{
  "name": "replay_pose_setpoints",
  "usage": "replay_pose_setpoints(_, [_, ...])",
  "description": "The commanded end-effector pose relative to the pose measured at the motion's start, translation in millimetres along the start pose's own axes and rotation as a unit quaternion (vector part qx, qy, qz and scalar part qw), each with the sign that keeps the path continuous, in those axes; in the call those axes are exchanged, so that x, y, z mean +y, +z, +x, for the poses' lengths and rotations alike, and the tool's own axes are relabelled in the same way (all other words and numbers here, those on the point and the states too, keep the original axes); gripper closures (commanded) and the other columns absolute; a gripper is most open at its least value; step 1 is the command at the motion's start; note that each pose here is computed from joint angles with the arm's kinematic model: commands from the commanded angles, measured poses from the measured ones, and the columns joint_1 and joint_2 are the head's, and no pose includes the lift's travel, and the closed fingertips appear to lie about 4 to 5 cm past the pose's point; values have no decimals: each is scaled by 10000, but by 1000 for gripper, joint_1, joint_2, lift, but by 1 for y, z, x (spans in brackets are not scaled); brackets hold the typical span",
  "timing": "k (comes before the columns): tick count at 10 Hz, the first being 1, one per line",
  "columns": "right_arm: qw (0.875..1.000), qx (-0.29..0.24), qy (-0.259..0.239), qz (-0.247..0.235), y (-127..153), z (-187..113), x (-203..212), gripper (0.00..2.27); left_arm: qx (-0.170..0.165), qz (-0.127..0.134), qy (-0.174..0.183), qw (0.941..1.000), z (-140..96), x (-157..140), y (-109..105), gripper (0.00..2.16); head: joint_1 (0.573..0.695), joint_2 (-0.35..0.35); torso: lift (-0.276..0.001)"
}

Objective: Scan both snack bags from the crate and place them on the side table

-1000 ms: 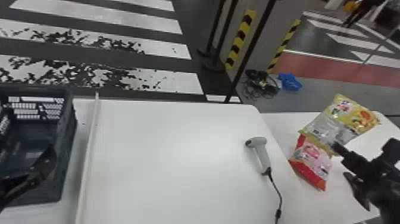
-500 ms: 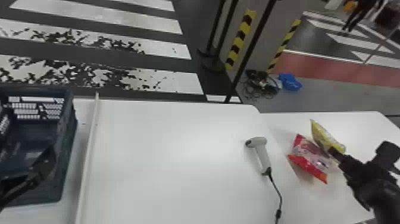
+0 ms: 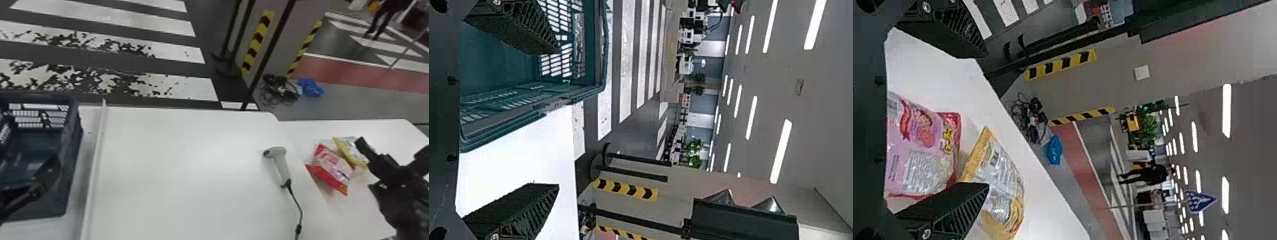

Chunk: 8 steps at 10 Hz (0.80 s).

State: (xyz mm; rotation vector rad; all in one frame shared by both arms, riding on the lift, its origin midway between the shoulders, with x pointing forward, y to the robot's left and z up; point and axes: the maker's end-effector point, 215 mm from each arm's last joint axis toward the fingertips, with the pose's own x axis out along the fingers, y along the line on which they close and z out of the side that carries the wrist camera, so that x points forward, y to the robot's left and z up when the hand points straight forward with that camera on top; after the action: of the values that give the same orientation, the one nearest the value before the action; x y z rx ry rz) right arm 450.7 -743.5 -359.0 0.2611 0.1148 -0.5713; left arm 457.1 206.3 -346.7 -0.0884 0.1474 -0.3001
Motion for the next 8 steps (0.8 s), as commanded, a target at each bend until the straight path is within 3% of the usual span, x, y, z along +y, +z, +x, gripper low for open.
replay_pose_setpoints(1, [9982,-151,496,-291,0,-17,59,39,-23,-1,39,10000,-1,-1,3,36,695,-350,-95])
replay_pose_setpoints(5, [9849,-292,1545,-730,-40,-91,209,16,98,93,47,9999,1,-12,-1,60,695,-350,-95])
replay_pose_setpoints(8, [9764,-564,1852,-952,-54,-140,278,16,114,154,-30,9998,3,-26,-1,60,695,-336,-95])
